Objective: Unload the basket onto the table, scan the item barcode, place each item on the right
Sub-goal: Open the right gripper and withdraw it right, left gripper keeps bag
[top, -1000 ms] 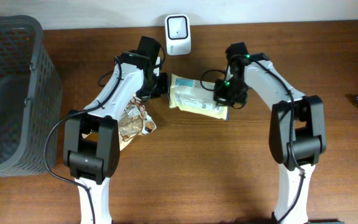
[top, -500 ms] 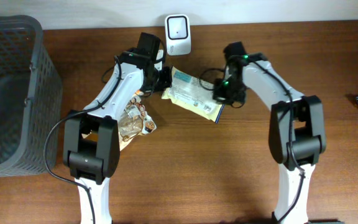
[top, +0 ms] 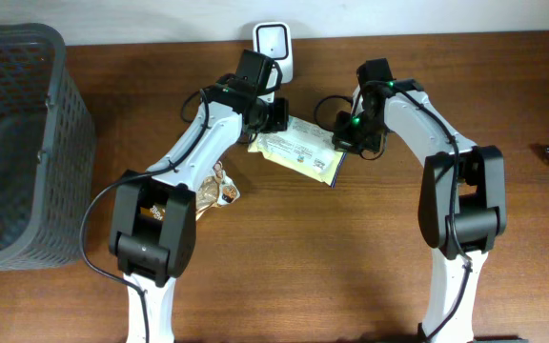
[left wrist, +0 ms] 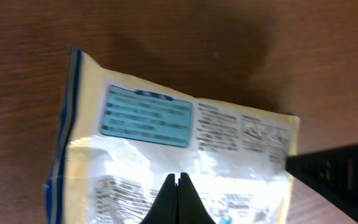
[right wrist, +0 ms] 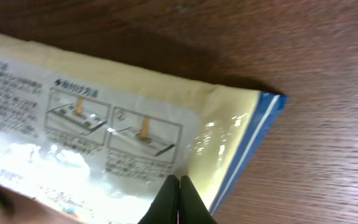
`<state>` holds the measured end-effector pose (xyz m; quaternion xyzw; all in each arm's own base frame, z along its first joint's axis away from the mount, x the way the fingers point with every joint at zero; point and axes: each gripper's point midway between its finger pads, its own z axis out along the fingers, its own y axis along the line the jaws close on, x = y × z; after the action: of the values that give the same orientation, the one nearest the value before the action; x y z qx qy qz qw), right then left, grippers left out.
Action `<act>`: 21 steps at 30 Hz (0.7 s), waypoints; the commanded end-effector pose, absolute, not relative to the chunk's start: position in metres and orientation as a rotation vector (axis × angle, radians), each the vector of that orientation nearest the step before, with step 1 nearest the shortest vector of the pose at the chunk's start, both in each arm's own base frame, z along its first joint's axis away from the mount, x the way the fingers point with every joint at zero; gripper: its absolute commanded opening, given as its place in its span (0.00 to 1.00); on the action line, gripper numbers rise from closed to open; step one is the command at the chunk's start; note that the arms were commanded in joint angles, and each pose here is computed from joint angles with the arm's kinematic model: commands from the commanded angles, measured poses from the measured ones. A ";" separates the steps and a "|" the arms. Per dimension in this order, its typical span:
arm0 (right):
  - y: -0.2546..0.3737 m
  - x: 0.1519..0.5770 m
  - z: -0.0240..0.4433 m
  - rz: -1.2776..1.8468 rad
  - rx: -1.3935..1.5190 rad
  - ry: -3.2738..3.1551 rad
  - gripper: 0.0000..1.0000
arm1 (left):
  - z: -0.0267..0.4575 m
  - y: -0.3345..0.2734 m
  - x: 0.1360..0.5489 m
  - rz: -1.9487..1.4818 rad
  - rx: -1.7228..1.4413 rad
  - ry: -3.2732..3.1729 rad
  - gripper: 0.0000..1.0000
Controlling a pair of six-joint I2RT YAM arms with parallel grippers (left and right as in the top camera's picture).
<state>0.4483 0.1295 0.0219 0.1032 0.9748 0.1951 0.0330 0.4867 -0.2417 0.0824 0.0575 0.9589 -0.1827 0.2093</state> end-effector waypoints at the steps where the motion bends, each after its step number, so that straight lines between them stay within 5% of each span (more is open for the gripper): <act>1: 0.141 0.452 0.032 0.682 0.299 2.979 0.04 | 0.048 -0.228 0.495 -0.425 0.162 2.712 0.00; 11: 0.168 0.450 0.041 0.821 0.191 2.950 0.04 | 0.000 -0.214 0.491 -0.339 0.136 2.800 0.00; 21: 0.156 0.430 -0.012 0.406 0.223 3.048 0.04 | -0.012 -0.169 0.454 -0.036 -0.022 2.975 0.00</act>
<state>0.4449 0.1746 0.0218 0.0507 0.9781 0.1955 0.0499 0.4744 -0.2061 0.0172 0.0306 0.9860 -0.1003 0.1296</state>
